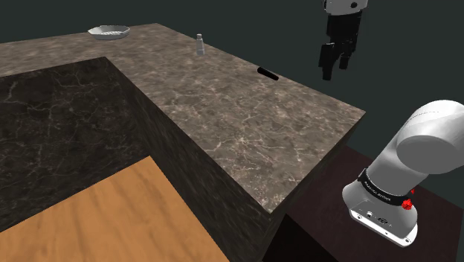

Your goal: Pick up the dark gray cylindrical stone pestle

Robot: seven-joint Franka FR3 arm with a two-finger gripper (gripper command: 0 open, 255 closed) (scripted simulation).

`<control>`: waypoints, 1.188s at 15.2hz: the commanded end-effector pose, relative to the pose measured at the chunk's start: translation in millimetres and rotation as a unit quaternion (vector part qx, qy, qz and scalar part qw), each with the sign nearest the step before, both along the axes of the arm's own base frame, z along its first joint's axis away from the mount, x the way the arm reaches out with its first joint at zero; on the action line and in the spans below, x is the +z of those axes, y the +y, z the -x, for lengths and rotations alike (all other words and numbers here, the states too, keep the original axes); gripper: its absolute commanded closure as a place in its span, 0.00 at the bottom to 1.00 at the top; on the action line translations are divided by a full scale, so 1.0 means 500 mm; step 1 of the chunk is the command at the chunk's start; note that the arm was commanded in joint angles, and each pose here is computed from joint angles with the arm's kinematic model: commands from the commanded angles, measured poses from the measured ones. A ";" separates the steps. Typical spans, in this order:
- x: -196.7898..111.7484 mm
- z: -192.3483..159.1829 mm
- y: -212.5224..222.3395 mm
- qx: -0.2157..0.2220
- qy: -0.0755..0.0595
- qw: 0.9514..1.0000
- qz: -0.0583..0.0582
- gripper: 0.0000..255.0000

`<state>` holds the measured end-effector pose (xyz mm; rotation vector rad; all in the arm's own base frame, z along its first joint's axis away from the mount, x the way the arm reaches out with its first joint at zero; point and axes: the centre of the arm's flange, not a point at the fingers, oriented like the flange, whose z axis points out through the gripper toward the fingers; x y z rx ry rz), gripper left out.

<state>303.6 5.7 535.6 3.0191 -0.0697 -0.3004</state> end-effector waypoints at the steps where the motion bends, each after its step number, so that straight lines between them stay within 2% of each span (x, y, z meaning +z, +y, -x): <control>1: 0.000 0.000 0.000 0.000 0.000 1.000 0.000 0.00; 18: -0.148 -0.355 -0.189 0.022 -0.053 0.997 -0.046 0.00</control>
